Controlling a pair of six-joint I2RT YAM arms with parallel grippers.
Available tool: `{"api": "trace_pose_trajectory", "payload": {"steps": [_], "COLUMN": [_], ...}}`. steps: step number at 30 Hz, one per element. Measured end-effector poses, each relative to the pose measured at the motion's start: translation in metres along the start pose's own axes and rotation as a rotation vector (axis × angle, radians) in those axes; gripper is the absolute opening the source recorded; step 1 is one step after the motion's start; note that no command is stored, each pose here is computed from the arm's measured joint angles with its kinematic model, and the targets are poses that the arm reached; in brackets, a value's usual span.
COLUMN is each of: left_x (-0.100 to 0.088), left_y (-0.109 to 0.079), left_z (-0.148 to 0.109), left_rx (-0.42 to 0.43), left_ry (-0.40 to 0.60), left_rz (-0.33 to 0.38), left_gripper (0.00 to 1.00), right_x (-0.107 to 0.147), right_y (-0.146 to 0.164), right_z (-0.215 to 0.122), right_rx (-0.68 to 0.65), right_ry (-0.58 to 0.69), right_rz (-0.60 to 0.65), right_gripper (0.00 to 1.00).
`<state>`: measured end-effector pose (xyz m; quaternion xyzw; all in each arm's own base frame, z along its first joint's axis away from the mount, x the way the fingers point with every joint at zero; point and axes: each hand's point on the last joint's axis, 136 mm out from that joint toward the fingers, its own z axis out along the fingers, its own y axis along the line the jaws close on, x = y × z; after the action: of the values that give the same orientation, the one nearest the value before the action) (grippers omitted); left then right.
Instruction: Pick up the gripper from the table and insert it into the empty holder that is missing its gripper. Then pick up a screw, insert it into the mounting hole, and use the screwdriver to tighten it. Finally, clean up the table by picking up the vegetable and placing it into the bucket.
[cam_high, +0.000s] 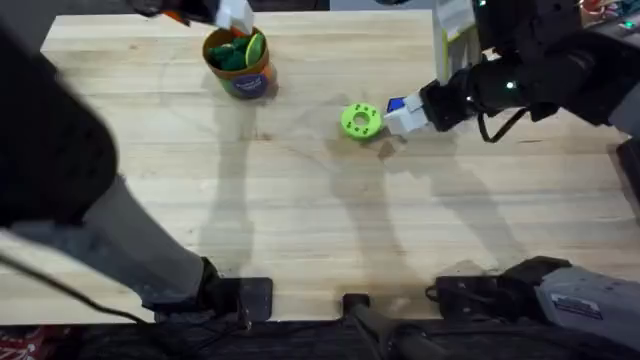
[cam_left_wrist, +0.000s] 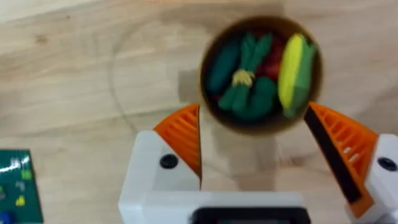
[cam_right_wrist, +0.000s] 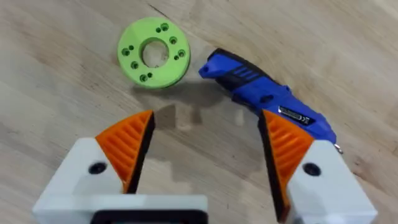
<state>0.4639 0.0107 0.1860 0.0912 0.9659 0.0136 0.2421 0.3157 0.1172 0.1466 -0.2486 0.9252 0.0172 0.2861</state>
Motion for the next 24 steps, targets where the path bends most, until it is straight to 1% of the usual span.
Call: {"api": "trace_pose_trajectory", "payload": {"steps": [3, 6, 8, 10, 14, 17, 21, 24], "left_x": [0.008, 0.025, 0.041, 0.056, 0.083, 0.095, 0.104, 0.107], "left_y": [-0.004, -0.009, -0.014, -0.018, -0.027, -0.033, -0.039, -0.041], "left_z": [-0.05, -0.096, -0.123, -0.143, -0.171, -0.187, -0.2, -0.204], "left_rx": [-0.001, -0.002, 0.002, 0.006, 0.02, 0.038, 0.058, 0.062], "left_ry": [-0.019, -0.024, -0.013, 0.0, 0.028, 0.027, 0.02, 0.015], "left_rz": [-0.012, -0.016, -0.021, -0.032, -0.054, -0.062, -0.068, -0.068], "left_gripper": [0.986, 0.986, 0.986, 0.986, 0.986, 0.986, 0.986, 0.986], "right_x": [0.0, 0.0, 0.0, 0.0, 0.0, 0.0, 0.0, 0.0], "right_y": [0.0, 0.0, 0.0, 0.0, 0.0, 0.0, 0.0, 0.0], "right_z": [0.0, 0.0, 0.0, 0.0, 0.0, 0.0, 0.0, 0.0], "right_rx": [0.0, 0.0, 0.0, 0.0, 0.0, 0.0, 0.0, 0.0], "right_ry": [0.0, 0.0, -0.001, 0.0, -0.001, -0.001, 0.0, -0.001], "right_rz": [0.0, 0.0, 0.0, 0.0, 0.0, 0.0, 0.0, 0.0], "right_gripper": [0.964, 0.964, 0.964, 0.964, 0.964, 0.964, 0.964, 0.964]}}
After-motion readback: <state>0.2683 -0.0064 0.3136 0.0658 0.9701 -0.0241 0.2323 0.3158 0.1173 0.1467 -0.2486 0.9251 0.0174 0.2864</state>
